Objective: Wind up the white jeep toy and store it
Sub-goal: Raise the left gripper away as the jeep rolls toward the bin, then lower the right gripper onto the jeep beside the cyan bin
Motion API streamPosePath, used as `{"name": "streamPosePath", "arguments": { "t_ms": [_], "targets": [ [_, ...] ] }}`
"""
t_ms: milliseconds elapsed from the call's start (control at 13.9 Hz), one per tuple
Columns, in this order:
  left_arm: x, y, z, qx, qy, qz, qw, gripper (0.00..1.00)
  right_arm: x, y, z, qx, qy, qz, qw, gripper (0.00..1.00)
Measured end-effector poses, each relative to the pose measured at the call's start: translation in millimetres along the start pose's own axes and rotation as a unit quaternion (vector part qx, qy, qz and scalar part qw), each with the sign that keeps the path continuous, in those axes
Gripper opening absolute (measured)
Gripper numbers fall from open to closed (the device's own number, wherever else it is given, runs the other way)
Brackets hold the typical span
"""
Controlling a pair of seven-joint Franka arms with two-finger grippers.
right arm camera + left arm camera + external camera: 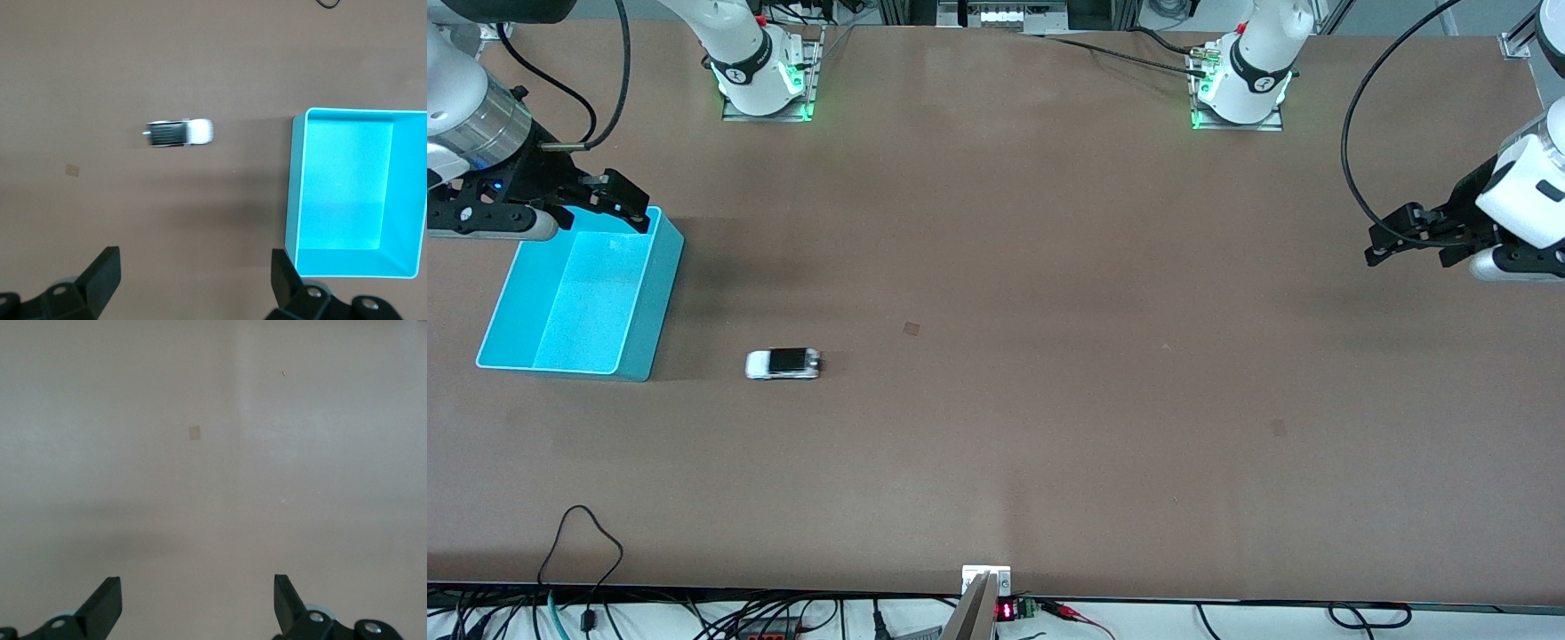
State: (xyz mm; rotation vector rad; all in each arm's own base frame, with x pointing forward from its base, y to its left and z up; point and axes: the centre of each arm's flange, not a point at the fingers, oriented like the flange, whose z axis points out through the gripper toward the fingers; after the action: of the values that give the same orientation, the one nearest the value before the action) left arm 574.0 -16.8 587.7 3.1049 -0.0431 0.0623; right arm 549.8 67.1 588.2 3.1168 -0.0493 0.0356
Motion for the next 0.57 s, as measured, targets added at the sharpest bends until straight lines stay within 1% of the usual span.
{"name": "streamPosePath", "arguments": {
  "t_ms": [215, 574],
  "targets": [
    [-2.2, 0.5, 0.8, 0.008, -0.002, 0.031, 0.999, 1.0, 2.3, 0.4, 5.3, -0.001, -0.005, 0.001, 1.0, 1.0],
    [-2.3, 0.5, 1.9, 0.009, -0.002, 0.035, 0.999, 1.0, 3.9, 1.1, 10.5, -0.002, -0.011, 0.0, 1.0, 1.0]
  ]
}}
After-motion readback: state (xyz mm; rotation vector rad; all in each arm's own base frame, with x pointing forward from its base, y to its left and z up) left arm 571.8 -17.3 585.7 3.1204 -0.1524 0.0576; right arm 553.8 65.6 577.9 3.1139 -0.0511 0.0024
